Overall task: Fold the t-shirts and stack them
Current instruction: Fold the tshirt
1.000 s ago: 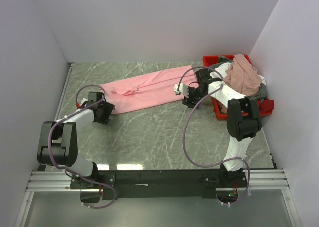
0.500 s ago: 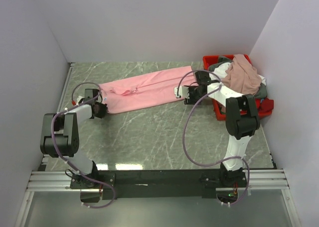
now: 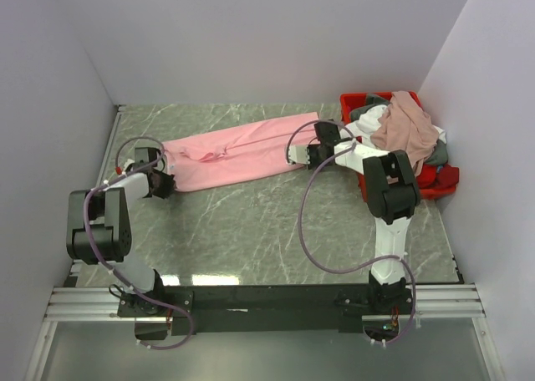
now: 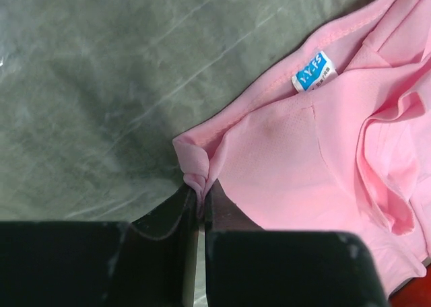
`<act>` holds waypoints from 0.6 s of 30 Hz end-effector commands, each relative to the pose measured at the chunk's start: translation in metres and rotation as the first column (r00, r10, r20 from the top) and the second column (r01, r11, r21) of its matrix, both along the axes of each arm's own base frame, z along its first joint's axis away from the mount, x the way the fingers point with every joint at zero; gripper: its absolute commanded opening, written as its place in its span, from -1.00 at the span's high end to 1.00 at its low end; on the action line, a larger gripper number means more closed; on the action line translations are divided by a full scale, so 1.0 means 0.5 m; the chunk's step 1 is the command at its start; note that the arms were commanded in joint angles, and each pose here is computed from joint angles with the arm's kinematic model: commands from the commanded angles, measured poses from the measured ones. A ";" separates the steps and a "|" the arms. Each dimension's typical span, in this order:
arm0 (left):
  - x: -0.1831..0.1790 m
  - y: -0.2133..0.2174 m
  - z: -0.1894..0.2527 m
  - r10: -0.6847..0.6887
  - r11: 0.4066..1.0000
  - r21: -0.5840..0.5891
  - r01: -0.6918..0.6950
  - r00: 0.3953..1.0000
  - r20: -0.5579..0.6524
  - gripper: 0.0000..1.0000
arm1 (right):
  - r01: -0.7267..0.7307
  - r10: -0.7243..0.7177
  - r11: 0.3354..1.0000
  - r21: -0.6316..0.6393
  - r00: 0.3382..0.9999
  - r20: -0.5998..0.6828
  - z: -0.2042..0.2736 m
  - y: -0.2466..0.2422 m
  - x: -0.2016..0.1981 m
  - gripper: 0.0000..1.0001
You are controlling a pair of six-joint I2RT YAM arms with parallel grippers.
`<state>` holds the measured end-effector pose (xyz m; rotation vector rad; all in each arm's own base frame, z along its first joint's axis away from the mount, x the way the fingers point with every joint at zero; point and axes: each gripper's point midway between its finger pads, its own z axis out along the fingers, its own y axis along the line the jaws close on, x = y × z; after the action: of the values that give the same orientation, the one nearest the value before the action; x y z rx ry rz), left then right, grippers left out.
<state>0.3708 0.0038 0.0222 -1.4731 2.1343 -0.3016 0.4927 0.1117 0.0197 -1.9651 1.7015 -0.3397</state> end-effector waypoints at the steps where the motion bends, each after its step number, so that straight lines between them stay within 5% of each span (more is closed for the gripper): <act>1: 0.028 0.019 0.014 -0.054 0.998 0.025 0.055 0.998 -0.013 0.89 | 0.008 -0.008 1.000 -0.028 1.000 0.014 -0.003 -0.009 -0.030 0.91; 7: 0.068 0.063 -0.001 -0.078 0.997 0.017 0.080 0.994 -0.082 0.99 | 0.078 -0.067 0.995 -0.066 0.986 0.156 0.033 -0.001 -0.017 1.00; 18: 0.109 0.071 0.018 -0.131 0.991 0.002 0.132 0.989 -0.066 0.99 | 0.007 -0.019 0.994 -0.107 0.994 -0.112 0.046 0.016 -0.052 1.00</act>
<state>0.4146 0.0378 0.0236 -1.4148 2.2700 -0.2894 0.4893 0.1284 0.0311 -2.0109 1.7636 -0.4023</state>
